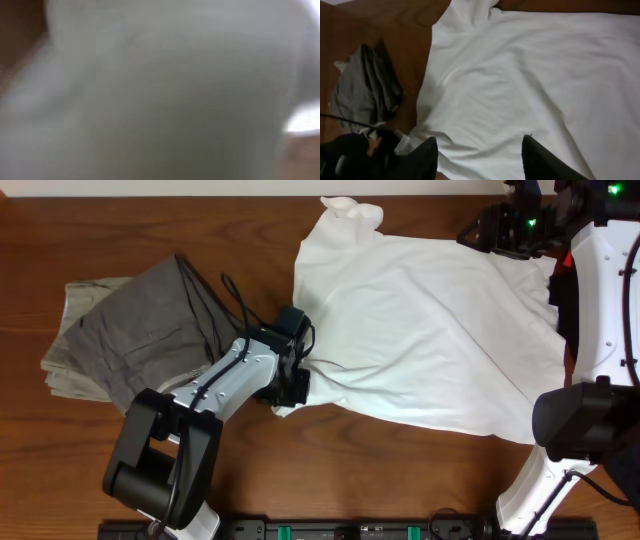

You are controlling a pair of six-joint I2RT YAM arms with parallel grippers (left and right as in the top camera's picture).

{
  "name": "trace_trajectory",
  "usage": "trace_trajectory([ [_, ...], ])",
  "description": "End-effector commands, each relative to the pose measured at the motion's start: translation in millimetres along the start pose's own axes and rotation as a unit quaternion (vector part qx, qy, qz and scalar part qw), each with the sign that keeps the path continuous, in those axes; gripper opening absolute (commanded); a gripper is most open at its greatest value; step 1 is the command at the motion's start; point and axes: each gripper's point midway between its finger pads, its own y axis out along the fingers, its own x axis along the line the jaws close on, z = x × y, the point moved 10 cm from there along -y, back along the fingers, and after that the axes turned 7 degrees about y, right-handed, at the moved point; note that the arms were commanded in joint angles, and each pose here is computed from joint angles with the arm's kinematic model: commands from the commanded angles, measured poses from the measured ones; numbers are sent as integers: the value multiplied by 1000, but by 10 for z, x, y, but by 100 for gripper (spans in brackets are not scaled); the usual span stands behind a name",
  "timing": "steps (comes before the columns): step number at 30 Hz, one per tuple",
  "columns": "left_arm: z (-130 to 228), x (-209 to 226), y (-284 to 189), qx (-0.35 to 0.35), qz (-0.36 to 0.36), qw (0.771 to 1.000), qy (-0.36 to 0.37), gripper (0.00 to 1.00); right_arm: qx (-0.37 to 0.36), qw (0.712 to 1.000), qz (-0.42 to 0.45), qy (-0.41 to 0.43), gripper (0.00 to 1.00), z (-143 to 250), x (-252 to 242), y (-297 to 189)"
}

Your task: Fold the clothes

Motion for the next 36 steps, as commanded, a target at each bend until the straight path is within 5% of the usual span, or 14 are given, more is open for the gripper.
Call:
trace_trajectory([
  [1, 16, -88, -180, 22, 41, 999, 1, 6, 6, 1000, -1, -9, 52, 3, 5, 46],
  [9, 98, -264, -937, 74, 87, 993, -11, 7, 6, 1000, -1, -9, 52, 3, 5, 46],
  [11, 63, -278, -1020, 59, 87, 994, -7, 17, 6, 1000, -1, -9, 53, 3, 5, 46],
  [14, -1, -228, -1032, 33, 47, 998, -2, 30, 6, 1000, -1, -9, 53, 3, 5, 46],
  [21, -31, -82, -1032, 14, -56, 998, -12, 32, 6, 1000, -1, -9, 54, 3, 5, 46],
  [24, 43, -131, -1009, 42, -22, 999, -15, 63, 6, 1000, -1, -9, 54, 4, 5, 46],
  [36, 395, -369, -229, 101, -17, 995, 11, 66, 10, 1000, 0, -18, 56, 16, 2, 46],
])
